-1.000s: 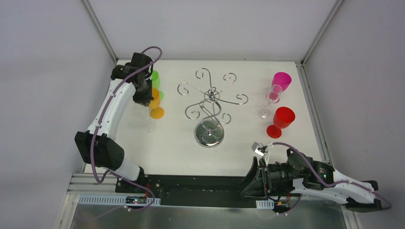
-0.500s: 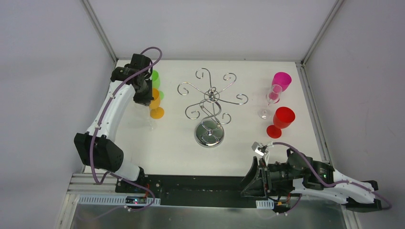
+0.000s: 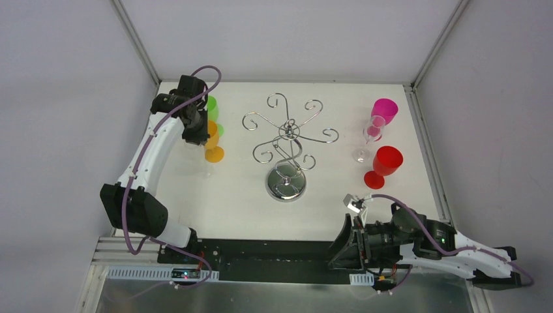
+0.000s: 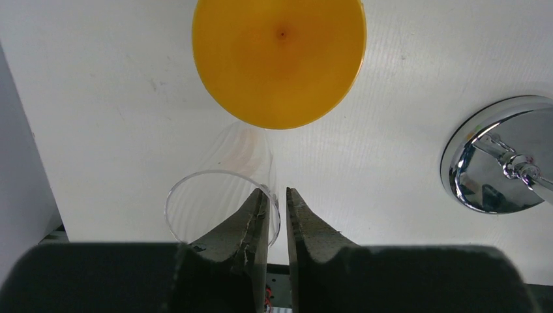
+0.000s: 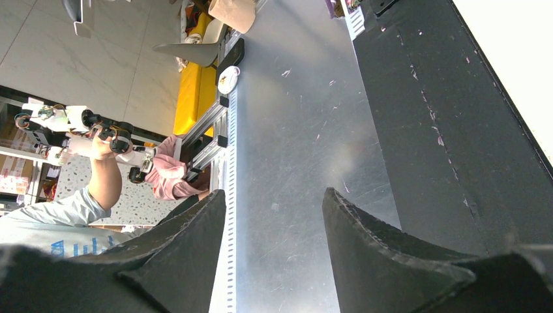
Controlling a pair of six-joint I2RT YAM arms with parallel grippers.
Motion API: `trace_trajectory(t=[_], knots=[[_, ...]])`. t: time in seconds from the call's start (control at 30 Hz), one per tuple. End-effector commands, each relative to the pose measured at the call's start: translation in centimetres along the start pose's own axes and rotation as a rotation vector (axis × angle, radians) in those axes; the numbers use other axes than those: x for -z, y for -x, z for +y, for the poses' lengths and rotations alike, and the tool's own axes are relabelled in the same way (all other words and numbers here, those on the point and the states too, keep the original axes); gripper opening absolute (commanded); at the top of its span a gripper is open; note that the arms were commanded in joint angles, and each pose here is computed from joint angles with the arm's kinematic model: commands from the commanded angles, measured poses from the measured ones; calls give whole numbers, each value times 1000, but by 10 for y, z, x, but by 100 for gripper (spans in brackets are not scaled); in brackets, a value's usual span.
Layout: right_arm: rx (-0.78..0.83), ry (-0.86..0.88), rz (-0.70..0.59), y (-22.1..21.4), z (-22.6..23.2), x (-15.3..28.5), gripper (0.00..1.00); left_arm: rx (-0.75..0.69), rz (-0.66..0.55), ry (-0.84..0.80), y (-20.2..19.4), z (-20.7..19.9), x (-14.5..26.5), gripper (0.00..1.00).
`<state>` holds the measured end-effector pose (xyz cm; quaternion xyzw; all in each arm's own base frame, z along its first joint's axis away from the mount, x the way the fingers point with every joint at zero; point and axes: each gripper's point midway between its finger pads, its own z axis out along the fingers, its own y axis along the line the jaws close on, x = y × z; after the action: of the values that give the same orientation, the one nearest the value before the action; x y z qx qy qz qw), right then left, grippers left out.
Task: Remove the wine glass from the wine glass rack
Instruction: Place the wine glass at the center of the board, then reset both arms
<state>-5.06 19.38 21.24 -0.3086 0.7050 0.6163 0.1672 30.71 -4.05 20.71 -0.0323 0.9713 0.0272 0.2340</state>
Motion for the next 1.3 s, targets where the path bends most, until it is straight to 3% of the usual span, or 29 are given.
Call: trace_trajectory(t=[0.0,0.6,1.13,1.27], knots=[[1,16,-18,6,4,-4,60,1,-17,-17,-2,3,9,18],[-6,-16,-46,15,4,-4,67,3,-102,-9,11,10,45,33],[23,-268,-174,57,-14,12,79,27,-275,-158,-3,0,95,40],[37,-399,-240,75,-28,24,81,22,-312,-225,-12,-8,102,42]])
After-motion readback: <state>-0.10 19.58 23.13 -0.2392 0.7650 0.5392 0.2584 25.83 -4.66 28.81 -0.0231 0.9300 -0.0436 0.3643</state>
